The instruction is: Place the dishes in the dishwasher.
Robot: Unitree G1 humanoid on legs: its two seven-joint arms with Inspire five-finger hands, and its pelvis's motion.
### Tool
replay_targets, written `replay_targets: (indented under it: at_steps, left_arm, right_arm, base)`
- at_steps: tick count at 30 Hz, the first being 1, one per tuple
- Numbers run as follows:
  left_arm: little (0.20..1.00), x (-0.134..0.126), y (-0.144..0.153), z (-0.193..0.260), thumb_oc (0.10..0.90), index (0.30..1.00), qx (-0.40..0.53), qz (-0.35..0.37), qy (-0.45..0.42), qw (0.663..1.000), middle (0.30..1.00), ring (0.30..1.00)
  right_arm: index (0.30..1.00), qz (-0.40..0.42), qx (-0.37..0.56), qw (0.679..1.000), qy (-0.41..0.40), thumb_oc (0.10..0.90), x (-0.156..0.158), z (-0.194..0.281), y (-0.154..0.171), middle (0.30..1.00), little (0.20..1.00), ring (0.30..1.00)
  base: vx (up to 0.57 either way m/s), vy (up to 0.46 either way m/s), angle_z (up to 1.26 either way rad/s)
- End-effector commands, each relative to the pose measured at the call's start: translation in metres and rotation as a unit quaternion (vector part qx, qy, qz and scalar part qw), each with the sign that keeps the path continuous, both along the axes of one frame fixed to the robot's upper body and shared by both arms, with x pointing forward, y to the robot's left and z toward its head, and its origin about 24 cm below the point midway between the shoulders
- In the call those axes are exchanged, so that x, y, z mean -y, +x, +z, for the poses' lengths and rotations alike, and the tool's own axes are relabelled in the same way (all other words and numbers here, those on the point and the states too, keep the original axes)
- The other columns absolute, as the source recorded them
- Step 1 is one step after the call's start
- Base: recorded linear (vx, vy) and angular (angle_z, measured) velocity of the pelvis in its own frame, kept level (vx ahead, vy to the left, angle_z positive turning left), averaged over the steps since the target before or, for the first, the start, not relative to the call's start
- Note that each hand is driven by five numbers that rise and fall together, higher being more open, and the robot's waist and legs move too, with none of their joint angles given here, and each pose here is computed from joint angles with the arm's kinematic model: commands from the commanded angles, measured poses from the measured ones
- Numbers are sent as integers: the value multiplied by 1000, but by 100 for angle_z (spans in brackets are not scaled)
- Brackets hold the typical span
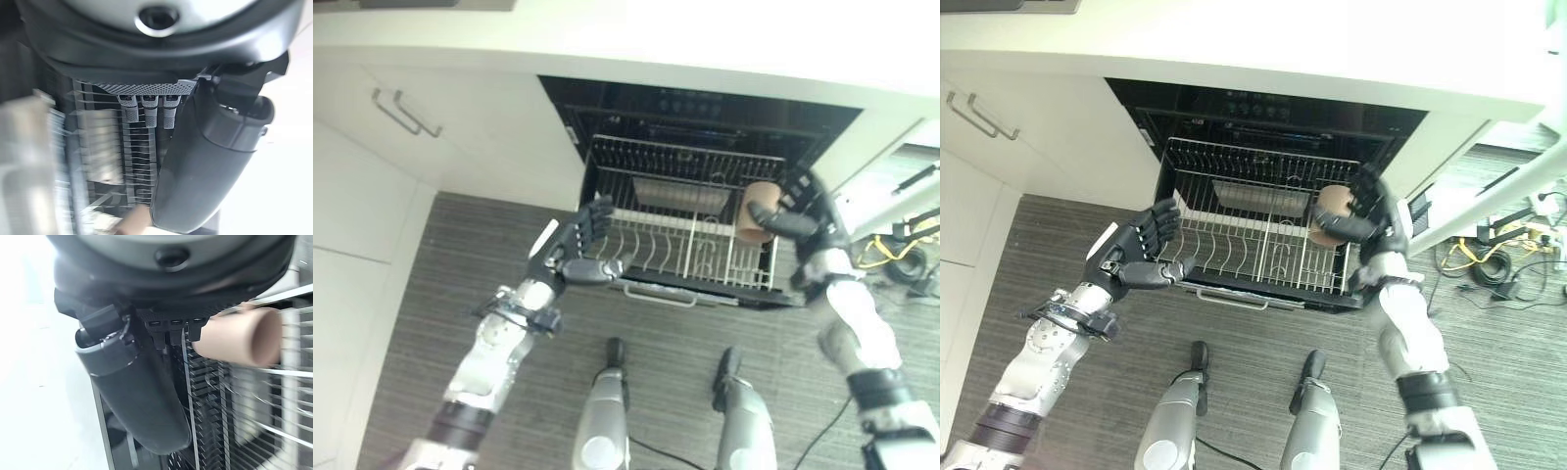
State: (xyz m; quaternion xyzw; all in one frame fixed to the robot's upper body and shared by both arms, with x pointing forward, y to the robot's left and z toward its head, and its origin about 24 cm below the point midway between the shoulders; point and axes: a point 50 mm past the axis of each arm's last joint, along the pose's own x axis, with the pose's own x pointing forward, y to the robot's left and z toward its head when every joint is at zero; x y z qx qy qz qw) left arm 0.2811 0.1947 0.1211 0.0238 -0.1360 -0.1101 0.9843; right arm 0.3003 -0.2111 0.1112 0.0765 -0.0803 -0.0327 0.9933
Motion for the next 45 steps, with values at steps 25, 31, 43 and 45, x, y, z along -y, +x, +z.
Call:
replay_targets:
  at_steps: [25,31,43,45]
  left_arm:
    - [900,-50,-37,-51,800,900,-63,105,-34,992,900,900]
    - [900,-49,-36,-62,800,900,-97,99,-27,990,900,900]
    - [900,-50,-47,-46,800,900,2,102,-154,983,900,900]
    - [900,-53,-54,-40,800,900,25,107,-142,984,900,900]
  right_arm:
    - [900,-35,37,997,-55,800,40,-18,-51,900,900,900]
    - [900,-31,19,997,-65,800,40,-24,-50,900,900,900]
    - [900,14,61,984,-165,800,44,4,-51,900,900,900]
    - [900,19,63,982,-176,800,47,7,-56,900,900,900]
  base:
    - [55,16,-13]
    - [15,6,-3]
    - [50,121,3]
    - [115,546,23]
